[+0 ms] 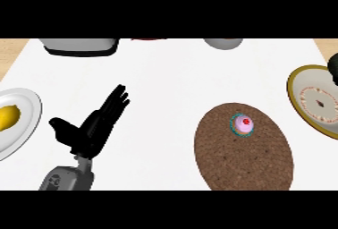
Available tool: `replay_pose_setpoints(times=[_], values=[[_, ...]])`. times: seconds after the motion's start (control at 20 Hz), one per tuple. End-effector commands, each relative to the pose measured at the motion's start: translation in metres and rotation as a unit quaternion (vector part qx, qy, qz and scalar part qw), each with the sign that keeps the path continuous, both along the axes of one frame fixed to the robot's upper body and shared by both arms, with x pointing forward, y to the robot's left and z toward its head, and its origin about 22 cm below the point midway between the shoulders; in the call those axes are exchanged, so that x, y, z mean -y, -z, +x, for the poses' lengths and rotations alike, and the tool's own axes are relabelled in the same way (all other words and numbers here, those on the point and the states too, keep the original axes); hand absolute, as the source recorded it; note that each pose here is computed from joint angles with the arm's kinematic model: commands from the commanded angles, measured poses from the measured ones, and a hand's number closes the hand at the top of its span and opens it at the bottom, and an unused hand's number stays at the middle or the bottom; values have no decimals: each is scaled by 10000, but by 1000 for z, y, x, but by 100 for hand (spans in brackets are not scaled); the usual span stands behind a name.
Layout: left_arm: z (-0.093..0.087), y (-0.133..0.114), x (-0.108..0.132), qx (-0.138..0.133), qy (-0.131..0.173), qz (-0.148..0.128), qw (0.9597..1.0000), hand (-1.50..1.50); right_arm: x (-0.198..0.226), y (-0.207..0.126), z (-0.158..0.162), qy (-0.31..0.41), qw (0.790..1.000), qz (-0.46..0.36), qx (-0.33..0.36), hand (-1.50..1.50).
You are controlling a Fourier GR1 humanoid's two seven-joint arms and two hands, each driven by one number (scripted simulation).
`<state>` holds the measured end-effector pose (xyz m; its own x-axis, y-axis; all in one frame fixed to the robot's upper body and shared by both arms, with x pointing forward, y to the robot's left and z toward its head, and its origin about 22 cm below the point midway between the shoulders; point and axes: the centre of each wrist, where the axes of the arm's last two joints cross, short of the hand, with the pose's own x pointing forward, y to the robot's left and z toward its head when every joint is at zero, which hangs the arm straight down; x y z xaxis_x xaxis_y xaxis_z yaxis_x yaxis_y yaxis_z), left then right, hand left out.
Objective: Pick the squash from the placemat and place it in the bowl
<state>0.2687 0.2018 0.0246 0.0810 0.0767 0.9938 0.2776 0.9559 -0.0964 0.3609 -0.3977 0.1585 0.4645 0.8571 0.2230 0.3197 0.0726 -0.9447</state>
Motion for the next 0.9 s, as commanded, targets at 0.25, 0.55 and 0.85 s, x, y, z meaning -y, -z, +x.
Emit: replay_pose_setpoints(times=[0.25, 0.55, 0.85], values=[[-4, 7, 17, -56, 125, -44, 9999, 0, 41, 50, 17, 778, 9906, 859, -733, -150], [-2, -1, -5, 12, -49, 20, 10000, 0, 50, 52, 20, 225, 9859, 1660, 0, -150], [-2, -1, -4, 8, -164, 13, 9999, 0, 58, 44, 11, -200, 9335, 2616, 2444, -150]])
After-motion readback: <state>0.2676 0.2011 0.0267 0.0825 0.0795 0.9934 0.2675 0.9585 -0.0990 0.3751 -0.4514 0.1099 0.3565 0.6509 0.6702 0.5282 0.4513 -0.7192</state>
